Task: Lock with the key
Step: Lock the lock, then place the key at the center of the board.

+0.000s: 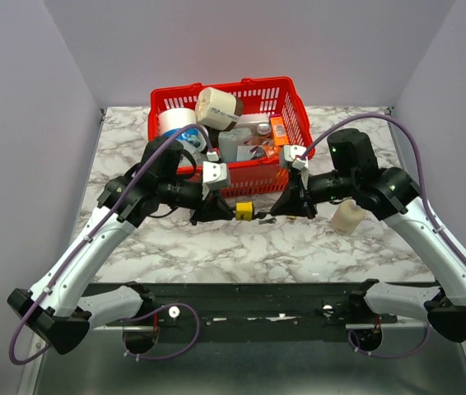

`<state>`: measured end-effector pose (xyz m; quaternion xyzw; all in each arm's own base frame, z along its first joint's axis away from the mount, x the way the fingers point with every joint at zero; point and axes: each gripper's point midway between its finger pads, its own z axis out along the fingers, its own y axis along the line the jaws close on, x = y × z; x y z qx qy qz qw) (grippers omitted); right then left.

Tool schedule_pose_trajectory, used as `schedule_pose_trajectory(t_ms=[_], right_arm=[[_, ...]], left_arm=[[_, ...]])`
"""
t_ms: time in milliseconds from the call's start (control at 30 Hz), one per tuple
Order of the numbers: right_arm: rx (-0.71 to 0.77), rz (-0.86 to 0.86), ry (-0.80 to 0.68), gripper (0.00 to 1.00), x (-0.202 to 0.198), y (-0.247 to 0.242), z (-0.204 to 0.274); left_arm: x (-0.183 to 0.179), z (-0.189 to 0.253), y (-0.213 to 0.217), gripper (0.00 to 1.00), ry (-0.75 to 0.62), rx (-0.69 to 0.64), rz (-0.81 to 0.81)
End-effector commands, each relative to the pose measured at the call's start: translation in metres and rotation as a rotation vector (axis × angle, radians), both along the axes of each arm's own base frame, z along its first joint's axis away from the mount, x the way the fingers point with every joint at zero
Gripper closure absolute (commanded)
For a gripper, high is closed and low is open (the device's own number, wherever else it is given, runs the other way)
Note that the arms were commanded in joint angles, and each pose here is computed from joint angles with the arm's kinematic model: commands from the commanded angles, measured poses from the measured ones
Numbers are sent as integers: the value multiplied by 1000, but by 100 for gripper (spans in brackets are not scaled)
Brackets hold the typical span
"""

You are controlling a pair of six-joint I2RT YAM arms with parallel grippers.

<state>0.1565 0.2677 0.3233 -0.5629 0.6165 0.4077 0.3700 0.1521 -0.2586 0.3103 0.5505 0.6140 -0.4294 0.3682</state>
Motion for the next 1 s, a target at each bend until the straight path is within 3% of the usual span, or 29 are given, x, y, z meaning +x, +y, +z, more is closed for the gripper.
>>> schedule_pose_trajectory(t_ms=[0, 200, 333, 433, 500, 733, 967], right_arm=[[-26, -33, 39, 99, -9, -16, -5], [-14, -78, 74, 99, -1, -22, -9], [29, -100, 155, 99, 6, -9, -28], [34, -113, 137, 99, 16, 11, -46], [63, -143, 74, 99, 23, 28, -51], [124, -212, -94, 99, 31, 96, -69], [62, -231, -295, 99, 32, 158, -122]], left_arm=[[-4, -14, 21, 100, -31, 50, 14], [0, -24, 49, 100, -17, 84, 97], [4, -7, 67, 100, -37, 40, 202], [22, 14, 78, 100, -55, -3, 346], [46, 31, 93, 100, -104, -31, 493], [78, 58, 143, 100, -15, -218, 851], [104, 89, 167, 100, 63, -379, 1017]])
